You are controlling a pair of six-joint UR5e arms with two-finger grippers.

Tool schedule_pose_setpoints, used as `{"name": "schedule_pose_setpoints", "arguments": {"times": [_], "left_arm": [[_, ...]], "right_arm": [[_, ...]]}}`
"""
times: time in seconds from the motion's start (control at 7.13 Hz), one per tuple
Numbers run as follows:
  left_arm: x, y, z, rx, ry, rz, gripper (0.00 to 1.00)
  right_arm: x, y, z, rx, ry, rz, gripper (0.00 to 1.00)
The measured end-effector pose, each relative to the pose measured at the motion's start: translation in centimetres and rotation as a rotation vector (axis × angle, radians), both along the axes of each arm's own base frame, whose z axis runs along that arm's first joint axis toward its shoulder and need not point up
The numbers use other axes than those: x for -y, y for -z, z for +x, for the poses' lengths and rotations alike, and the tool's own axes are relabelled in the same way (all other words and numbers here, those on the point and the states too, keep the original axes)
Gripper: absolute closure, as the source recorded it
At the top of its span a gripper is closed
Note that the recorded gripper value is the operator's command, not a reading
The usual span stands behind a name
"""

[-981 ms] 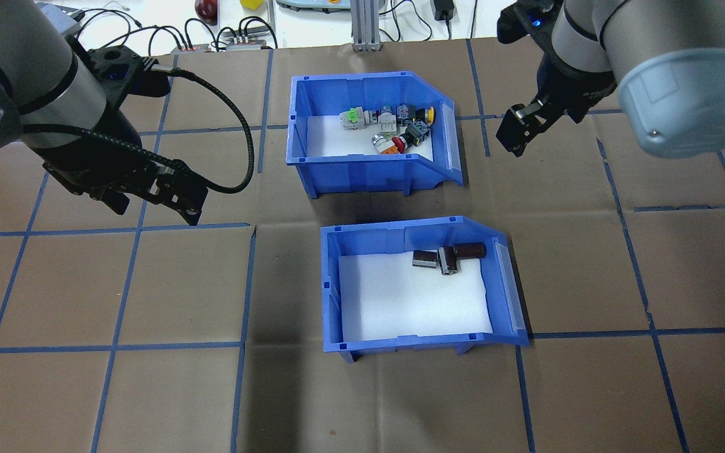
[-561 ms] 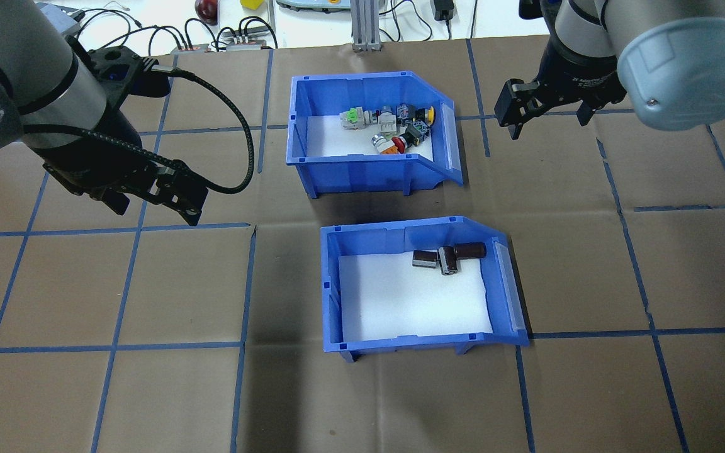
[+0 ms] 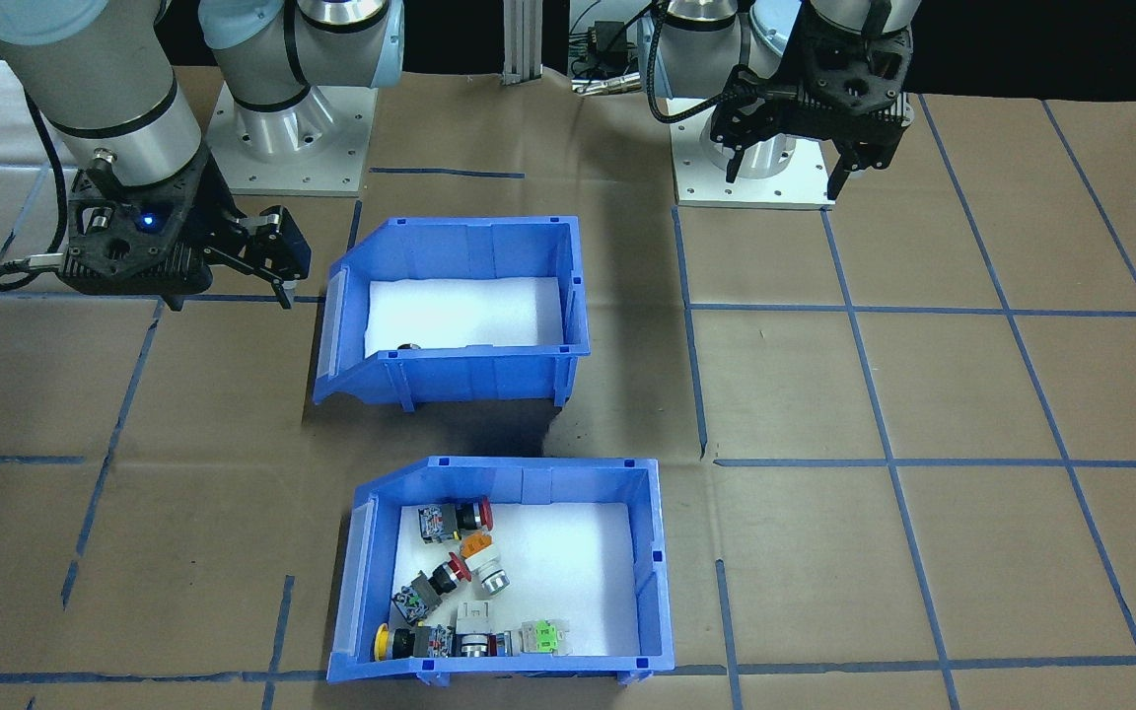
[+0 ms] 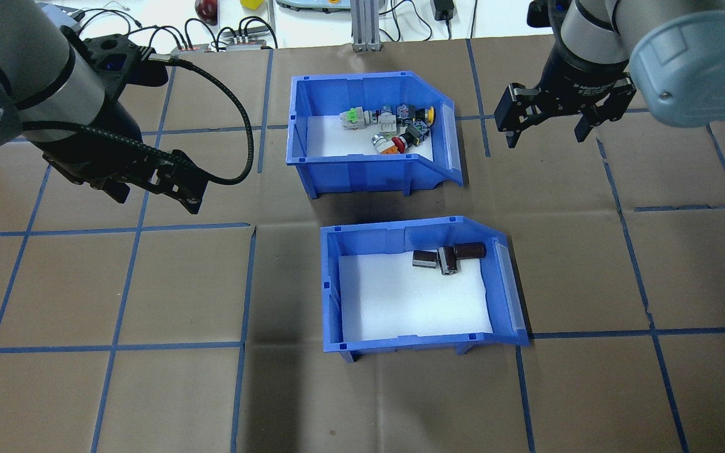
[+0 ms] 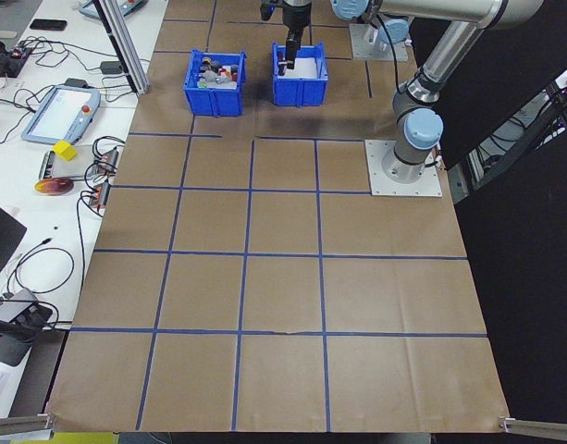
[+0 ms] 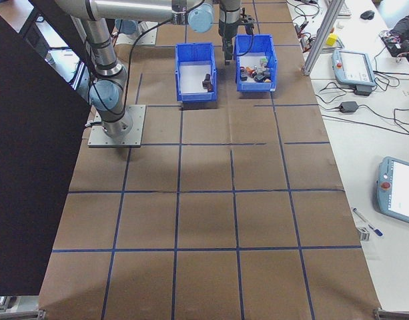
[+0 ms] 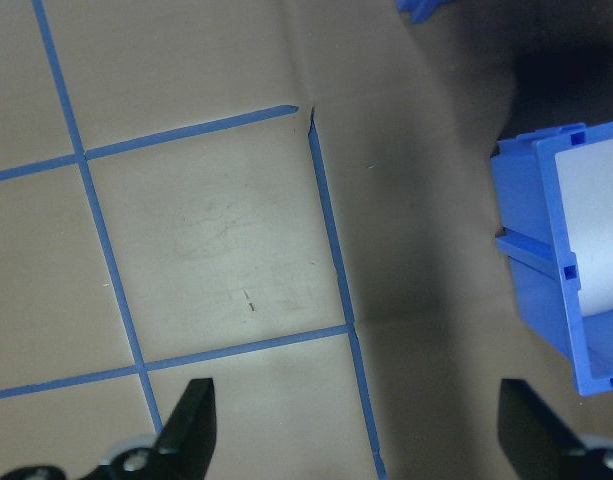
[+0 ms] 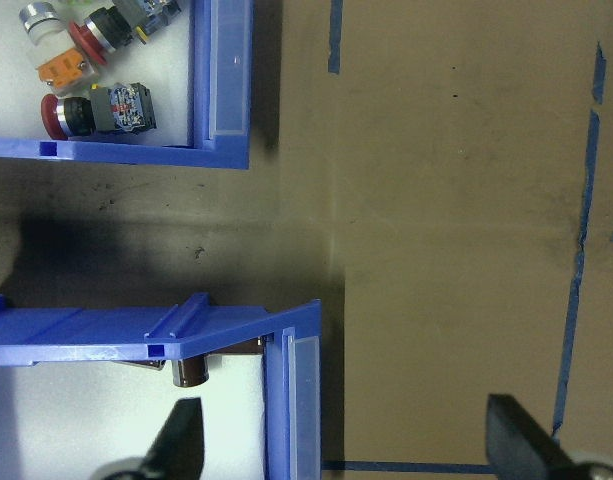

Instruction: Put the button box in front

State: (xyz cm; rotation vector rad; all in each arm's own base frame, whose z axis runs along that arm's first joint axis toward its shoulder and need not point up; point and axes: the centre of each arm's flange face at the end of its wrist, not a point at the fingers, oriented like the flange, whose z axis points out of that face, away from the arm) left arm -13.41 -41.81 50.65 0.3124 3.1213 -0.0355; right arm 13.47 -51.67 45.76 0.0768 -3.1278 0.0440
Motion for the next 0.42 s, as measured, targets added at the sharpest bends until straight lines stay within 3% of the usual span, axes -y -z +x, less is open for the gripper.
{"name": "schedule_pose_setpoints", "arguments": {"times": [0.42], "left_arm": [[0.12,-0.04,0.02,0.002,0.009,-0.007,0.00]], "right_arm": [[-0.09,-0.19,-0.06,0.001,-0.002,-0.006,0.00]]}}
